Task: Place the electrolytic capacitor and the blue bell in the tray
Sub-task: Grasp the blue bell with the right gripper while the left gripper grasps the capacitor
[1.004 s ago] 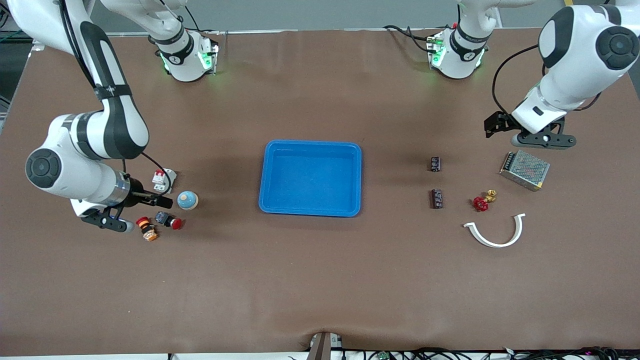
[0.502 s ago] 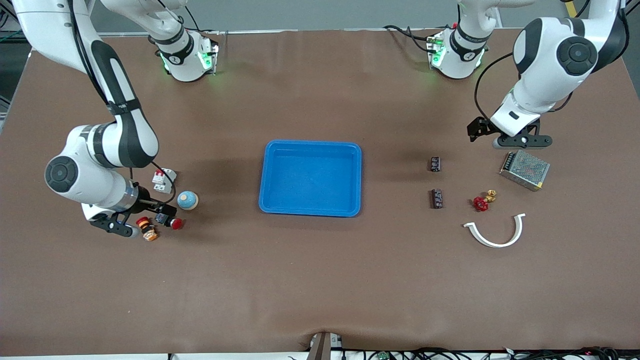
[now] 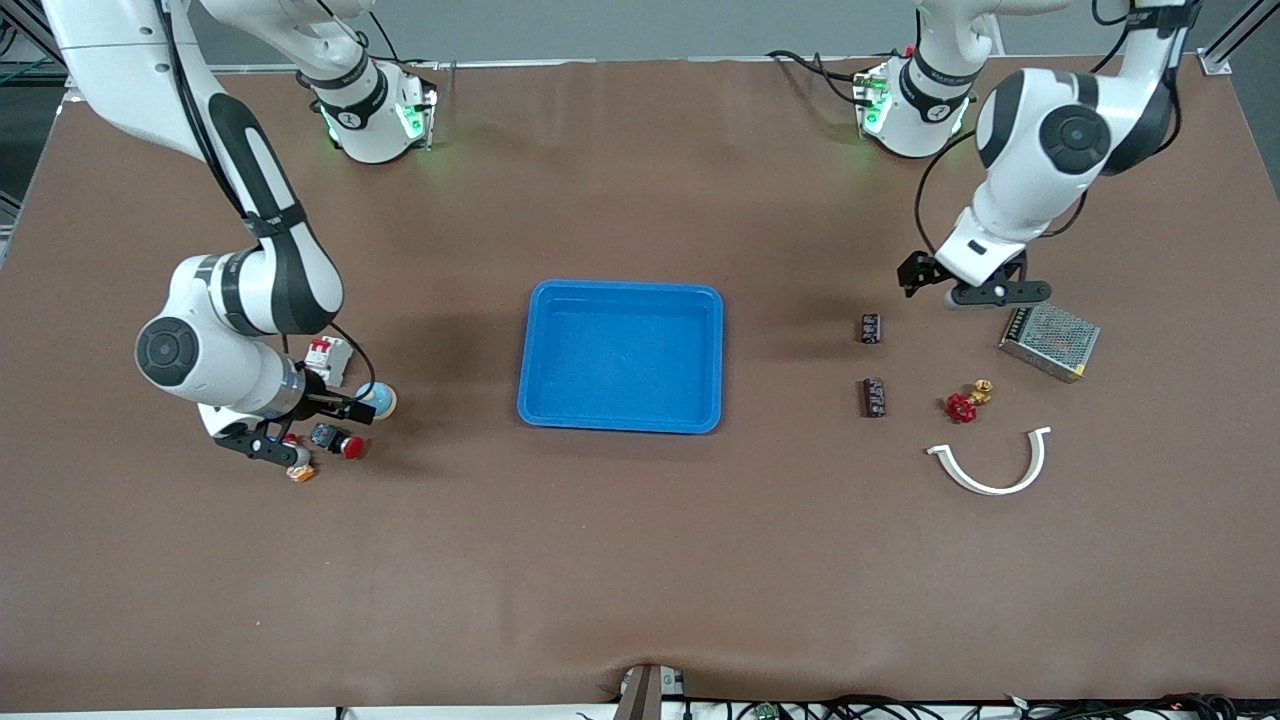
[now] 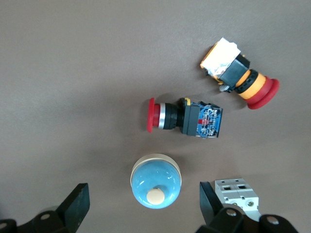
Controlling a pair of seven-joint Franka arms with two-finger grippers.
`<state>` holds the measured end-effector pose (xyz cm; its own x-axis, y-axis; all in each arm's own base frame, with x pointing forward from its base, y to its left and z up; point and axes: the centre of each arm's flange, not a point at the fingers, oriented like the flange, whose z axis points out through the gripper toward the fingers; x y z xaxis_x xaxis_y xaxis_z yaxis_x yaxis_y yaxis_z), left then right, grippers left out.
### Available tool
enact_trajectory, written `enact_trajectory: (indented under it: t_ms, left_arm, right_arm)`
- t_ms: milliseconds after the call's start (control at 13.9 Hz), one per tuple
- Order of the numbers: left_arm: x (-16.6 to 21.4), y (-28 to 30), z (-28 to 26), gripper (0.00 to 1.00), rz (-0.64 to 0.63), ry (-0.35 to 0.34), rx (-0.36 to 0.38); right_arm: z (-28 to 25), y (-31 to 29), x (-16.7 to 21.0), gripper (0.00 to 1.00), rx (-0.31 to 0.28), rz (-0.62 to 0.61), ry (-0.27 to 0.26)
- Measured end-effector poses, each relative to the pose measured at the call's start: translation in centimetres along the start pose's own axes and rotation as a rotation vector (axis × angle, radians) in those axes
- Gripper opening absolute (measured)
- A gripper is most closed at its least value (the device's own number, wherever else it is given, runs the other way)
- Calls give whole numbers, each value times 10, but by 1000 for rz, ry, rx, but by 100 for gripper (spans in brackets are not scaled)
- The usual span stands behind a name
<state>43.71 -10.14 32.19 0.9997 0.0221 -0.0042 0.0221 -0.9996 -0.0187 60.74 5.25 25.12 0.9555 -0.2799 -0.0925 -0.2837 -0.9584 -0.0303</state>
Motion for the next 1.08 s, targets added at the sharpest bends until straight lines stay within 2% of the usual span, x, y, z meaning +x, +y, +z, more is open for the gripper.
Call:
enact_trajectory:
  t_ms: [215,574,860,1075]
  left_arm:
    - [2,9,31,100,9,-24,-7]
    - [6,19,61,100,-5,-12,-28]
    - [0,27,78,100,-21,35,-50]
    - [-9,26,93,100,-21,50,-60]
  right_arm:
    - [18,3,-7,100,-6,0,-5]
    - [34,4,-13,100,-17,-3,-32]
    - [53,5,-15,100,-25,-3,-47]
    - [56,4,-13,100,-22,-3,-35]
